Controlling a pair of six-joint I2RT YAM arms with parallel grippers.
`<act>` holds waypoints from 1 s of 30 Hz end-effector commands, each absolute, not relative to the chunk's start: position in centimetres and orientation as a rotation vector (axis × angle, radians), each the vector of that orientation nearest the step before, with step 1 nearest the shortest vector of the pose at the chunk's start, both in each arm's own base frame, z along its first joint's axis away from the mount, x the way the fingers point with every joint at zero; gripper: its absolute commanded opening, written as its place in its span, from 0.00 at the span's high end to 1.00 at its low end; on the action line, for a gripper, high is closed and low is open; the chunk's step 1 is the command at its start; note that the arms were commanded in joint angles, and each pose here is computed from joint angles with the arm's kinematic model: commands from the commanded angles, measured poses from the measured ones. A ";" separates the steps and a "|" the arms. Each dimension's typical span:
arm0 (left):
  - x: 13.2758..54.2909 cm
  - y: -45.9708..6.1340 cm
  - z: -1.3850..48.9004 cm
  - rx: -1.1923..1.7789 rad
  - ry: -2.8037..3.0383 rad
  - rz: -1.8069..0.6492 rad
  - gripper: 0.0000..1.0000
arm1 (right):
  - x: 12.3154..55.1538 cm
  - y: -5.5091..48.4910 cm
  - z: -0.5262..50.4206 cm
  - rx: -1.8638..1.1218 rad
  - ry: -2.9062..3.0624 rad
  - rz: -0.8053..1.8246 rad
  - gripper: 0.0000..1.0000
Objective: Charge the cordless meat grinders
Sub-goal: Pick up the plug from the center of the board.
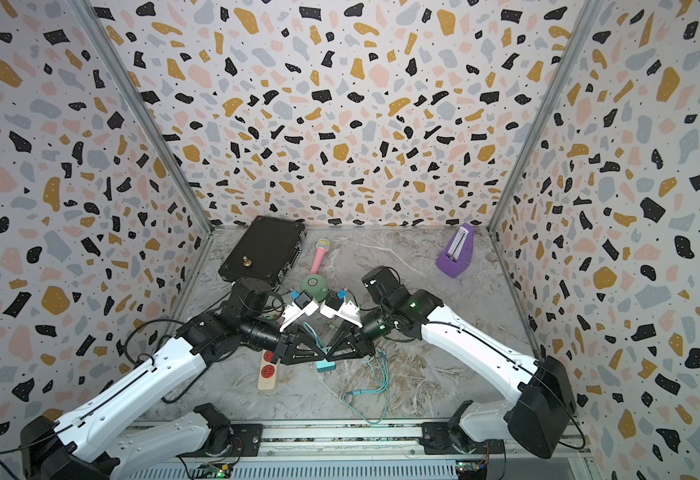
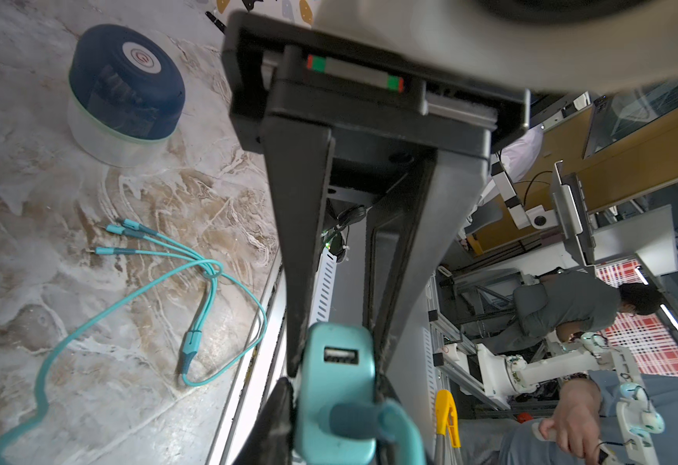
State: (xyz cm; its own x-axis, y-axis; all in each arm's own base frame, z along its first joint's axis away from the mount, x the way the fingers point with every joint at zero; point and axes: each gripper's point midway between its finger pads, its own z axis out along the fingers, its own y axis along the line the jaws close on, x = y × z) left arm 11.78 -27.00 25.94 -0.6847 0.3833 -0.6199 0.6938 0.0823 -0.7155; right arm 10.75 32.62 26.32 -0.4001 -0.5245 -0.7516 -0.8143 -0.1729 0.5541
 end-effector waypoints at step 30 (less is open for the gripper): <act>13.3 -23.7 23.7 0.891 2.372 -1.199 1.00 | 15.2 29.9 23.4 -1.397 1.955 1.154 0.44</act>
State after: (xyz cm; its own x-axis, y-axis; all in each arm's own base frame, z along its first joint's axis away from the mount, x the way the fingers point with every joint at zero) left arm 13.96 -23.76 21.60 -0.7628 0.3975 -0.5101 0.6466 0.4824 -0.5909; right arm 14.39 30.86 25.20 -0.3625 -0.4995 -0.7869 -0.9179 0.0450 0.3943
